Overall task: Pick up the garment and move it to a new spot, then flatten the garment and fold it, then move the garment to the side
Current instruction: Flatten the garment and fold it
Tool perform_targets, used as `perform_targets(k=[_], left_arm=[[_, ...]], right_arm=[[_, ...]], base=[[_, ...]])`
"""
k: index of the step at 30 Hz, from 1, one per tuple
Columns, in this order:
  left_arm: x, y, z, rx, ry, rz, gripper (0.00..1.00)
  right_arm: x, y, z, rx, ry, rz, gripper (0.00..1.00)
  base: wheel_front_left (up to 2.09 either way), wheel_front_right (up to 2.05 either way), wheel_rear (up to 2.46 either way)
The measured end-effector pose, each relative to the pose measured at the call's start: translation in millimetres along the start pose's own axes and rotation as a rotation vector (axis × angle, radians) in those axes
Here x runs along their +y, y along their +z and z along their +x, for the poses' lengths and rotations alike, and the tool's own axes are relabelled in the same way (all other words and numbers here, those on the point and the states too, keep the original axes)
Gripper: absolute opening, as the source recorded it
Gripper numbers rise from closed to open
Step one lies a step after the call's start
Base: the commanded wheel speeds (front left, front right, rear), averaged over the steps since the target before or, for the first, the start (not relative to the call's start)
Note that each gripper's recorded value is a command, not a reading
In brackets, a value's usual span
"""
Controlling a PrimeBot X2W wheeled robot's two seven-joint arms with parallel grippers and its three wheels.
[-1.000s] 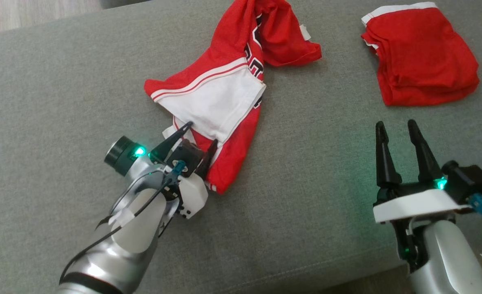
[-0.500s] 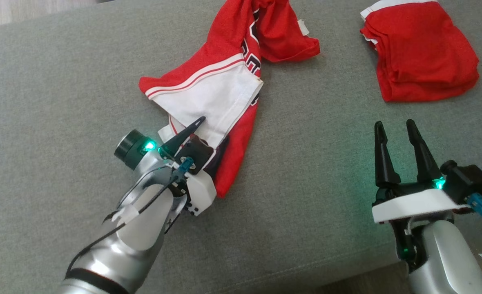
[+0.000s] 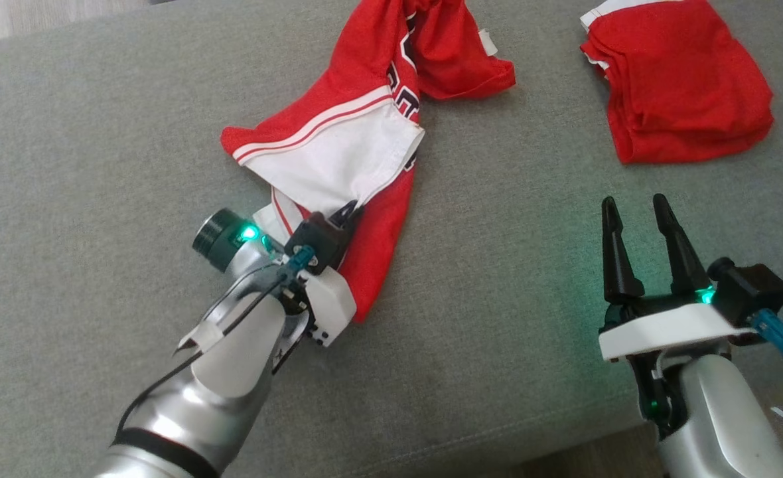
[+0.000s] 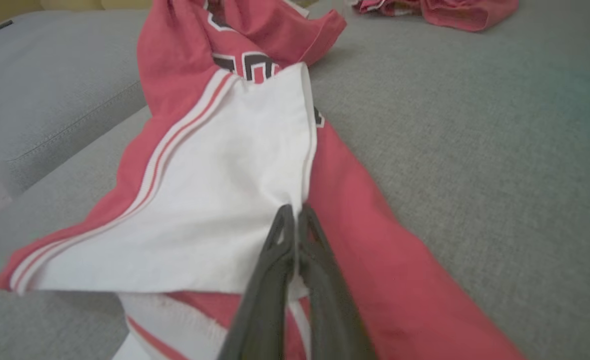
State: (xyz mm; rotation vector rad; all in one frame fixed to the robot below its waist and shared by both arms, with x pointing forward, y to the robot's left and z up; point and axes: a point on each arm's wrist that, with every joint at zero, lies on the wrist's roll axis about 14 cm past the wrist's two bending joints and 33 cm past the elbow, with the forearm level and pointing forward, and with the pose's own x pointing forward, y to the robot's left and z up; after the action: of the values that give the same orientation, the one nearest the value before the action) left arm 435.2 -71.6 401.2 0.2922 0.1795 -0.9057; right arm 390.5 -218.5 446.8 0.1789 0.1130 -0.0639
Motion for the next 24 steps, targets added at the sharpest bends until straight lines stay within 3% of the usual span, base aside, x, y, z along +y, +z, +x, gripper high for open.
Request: perform_targets(k=[6, 14, 24], left_arm=[[17.9, 38.3, 3.8, -0.119, 0.061, -0.044, 0.0], [78.9, 97.0, -11.2, -0.312, 0.222, -0.094, 0.0], [174.4, 161.8, -32.4, -0.455, 0.362, 0.053, 0.0]], right_arm=[[1.4, -0.7, -1.5, 0.002, 0.002, 0.003, 1.0], [3.4, 1.6, -3.4, -0.005, 0.006, 0.007, 1.0], [10.1, -6.2, -1.9, 0.017, 0.023, 0.014, 1.0]], base=[[0.0, 0.0, 0.0], [0.0, 0.0, 0.0], [0.0, 0.0, 0.0]])
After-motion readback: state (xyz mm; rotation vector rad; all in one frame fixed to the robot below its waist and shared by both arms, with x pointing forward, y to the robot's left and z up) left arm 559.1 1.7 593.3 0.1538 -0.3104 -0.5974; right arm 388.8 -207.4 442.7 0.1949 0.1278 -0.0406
